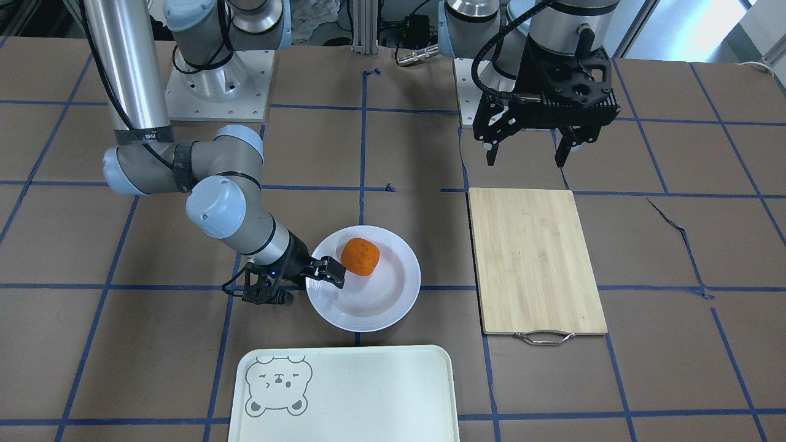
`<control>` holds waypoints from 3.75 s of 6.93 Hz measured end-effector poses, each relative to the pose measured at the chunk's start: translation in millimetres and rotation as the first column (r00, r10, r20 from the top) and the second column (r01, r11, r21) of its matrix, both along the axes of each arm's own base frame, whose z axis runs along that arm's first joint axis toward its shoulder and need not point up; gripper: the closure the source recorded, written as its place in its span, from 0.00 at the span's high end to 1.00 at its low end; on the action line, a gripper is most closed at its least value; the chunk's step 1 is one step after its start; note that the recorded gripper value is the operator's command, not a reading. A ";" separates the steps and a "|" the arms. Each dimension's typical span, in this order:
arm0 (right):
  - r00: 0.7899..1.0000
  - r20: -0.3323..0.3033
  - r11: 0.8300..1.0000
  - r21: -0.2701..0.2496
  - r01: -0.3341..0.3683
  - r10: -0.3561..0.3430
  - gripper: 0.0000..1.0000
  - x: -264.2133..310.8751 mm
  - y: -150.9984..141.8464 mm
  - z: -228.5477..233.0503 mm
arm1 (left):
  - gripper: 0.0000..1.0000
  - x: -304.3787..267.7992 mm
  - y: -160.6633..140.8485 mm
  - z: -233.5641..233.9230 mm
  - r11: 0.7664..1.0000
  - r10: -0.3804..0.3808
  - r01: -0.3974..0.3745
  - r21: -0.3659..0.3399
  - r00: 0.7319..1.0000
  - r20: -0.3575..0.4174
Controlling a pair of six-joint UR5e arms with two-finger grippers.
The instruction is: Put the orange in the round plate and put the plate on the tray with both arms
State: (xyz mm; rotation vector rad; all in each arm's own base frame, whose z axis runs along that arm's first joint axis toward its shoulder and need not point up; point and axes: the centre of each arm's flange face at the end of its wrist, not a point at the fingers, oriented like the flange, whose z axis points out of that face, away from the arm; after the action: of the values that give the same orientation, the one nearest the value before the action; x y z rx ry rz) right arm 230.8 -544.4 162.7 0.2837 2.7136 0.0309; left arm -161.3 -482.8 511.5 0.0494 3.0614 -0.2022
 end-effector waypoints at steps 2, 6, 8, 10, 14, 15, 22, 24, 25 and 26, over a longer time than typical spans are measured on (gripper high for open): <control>1.000 0.002 1.000 -0.005 -0.001 0.001 0.17 -0.7 10.5 -6.2 | 1.00 0.0 0.1 -0.2 1.000 0.001 -0.001 0.001 1.000 0.000; 0.999 0.032 0.997 -0.070 -0.009 0.011 0.04 2.9 13.1 3.6 | 1.00 -0.3 1.0 0.2 1.000 0.002 -0.002 0.003 1.000 0.000; 0.999 0.047 0.995 -0.099 0.004 0.001 0.03 -1.3 9.5 21.3 | 1.00 -0.3 1.3 0.5 1.000 0.002 -0.002 0.002 1.000 0.001; 0.998 0.069 0.993 -0.114 0.023 -0.015 0.03 -6.8 2.9 33.2 | 1.00 0.4 1.4 0.9 1.000 0.003 -0.003 0.002 1.000 0.002; 0.995 0.084 0.968 -0.240 0.078 -0.059 0.03 -31.5 -72.6 86.7 | 1.00 0.1 2.1 1.4 1.000 0.002 -0.002 0.001 1.000 0.005; 0.994 0.088 0.961 -0.264 0.086 -0.065 0.03 -34.1 -106.8 89.0 | 1.00 0.3 2.1 1.5 1.000 0.003 -0.003 0.001 1.000 0.004; 0.990 0.101 0.957 -0.261 0.124 -0.101 0.71 -34.8 -203.7 27.3 | 1.00 0.7 2.1 1.7 1.000 0.004 -0.004 0.001 1.000 0.004; 0.988 0.094 0.954 -0.263 0.146 -0.125 0.83 -45.5 -208.1 28.8 | 1.00 0.2 2.2 1.7 1.000 0.003 -0.003 0.001 1.000 0.004; 0.991 0.066 0.949 -0.289 0.130 -0.115 0.84 -62.5 -211.7 32.8 | 1.00 0.1 2.3 1.7 1.000 0.002 -0.002 0.001 1.000 0.004; 0.996 -0.021 0.948 -0.308 0.079 -0.089 0.84 -96.8 -212.6 42.7 | 1.00 0.0 2.3 1.7 1.000 0.002 -0.002 0.001 1.000 0.004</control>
State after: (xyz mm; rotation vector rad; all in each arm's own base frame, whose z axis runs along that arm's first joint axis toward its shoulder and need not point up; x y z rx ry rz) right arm 134.0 -757.0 205.3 0.3076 2.6853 -0.4216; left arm -161.3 -480.5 513.2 0.0466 3.0573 -0.2006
